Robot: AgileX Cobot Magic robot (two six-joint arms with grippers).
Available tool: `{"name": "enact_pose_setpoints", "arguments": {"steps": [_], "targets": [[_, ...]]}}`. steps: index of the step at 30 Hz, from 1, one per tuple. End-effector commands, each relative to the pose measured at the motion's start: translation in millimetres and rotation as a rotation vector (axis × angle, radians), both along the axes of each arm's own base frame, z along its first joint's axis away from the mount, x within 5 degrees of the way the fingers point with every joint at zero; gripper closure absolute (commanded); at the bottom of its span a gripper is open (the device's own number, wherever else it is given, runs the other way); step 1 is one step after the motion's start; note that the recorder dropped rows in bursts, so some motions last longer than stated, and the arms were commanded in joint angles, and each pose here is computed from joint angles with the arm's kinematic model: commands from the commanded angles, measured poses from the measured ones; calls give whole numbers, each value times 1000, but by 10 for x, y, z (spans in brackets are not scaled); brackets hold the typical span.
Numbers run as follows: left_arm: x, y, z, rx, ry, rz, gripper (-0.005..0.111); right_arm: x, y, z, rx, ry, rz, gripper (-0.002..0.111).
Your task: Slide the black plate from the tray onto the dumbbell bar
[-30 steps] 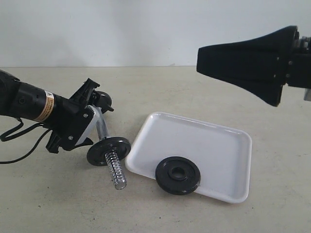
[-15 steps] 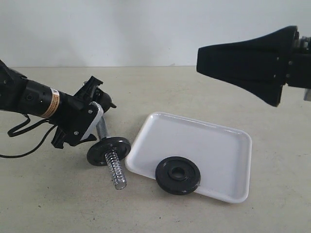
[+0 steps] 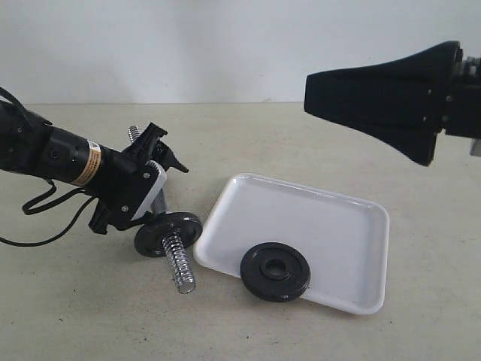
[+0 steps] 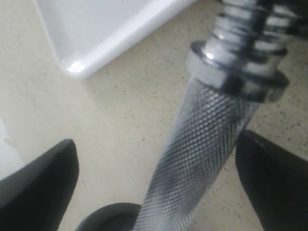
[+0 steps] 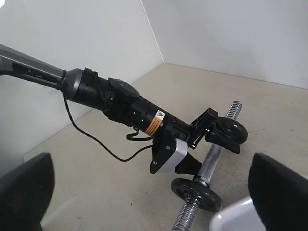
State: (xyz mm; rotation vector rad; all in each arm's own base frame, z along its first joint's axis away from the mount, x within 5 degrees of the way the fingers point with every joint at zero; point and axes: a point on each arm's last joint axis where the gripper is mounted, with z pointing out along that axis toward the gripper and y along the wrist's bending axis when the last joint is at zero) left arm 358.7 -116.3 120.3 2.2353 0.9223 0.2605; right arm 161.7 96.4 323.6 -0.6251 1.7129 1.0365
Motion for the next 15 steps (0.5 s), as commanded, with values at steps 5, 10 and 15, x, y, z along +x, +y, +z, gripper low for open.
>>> {"name": "enact_pose_setpoints", "arguments": {"steps": [5,10,15], "targets": [[-29,-103,35,-118,61,21,26,11,-2,0,-11,-7,-2,3],[-30,-105,36,-120,61,20,26,11,-2,0,-11,-7,-2,3],[-30,-105,36,-120,61,20,26,11,-2,0,-11,-7,-2,3]]}}
